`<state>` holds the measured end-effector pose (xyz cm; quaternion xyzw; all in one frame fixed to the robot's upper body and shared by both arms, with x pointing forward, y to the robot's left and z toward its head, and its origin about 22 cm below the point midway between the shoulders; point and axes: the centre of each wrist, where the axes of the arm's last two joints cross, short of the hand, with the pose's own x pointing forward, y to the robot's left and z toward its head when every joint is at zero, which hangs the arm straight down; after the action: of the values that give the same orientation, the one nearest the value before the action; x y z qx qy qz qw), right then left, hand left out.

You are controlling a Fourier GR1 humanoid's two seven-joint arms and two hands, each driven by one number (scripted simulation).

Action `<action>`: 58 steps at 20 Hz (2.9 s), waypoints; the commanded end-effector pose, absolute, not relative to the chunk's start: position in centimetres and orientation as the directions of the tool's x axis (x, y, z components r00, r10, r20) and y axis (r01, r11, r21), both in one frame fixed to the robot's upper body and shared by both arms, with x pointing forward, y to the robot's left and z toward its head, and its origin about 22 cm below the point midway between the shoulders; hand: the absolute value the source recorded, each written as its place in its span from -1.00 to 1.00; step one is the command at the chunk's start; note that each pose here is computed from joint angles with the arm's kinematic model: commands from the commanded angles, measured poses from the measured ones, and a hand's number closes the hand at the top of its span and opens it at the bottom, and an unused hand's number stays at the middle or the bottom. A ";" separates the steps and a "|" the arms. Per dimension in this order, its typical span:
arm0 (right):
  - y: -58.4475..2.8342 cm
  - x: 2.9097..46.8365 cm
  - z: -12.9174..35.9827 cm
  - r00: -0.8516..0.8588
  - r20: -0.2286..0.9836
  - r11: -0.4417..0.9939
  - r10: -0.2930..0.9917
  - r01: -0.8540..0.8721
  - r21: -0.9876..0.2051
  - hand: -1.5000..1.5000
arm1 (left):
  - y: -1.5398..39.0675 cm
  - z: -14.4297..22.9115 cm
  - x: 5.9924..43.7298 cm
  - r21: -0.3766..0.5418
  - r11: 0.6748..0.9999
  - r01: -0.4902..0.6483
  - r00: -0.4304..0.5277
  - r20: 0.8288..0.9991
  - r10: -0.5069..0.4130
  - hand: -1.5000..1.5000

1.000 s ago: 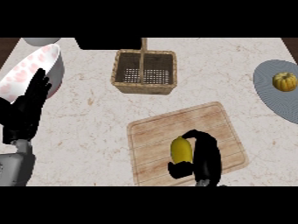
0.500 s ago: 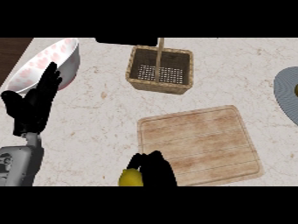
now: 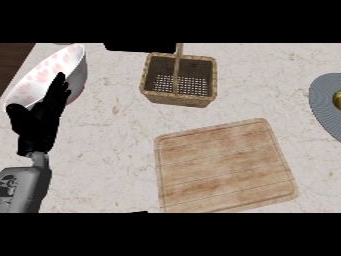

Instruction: Pick the lemon from the cutting board and place it in the basket

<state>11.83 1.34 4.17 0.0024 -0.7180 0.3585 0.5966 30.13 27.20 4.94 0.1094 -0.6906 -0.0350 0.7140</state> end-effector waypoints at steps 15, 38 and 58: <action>3.5 18.4 20.3 -0.319 0.911 0.919 0.263 -0.204 -0.336 1.00 | 27.3 4.7 30.1 0.215 0.969 -0.126 0.067 0.976 -0.208 0.00; 10.3 31.1 27.6 -0.199 0.765 0.787 0.613 0.063 -0.614 1.00 | 27.7 5.2 30.6 0.198 0.975 -0.101 0.034 0.980 -0.196 0.00; 4.3 39.7 22.9 -0.112 0.822 0.827 0.558 -0.005 -0.562 1.00 | 27.5 5.9 29.8 0.197 0.970 -0.144 0.051 0.980 -0.192 0.00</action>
<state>38.26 5.84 23.81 -0.2044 -0.7126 0.2215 0.6335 29.58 28.44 4.90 0.1176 -0.6924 -0.0225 0.7115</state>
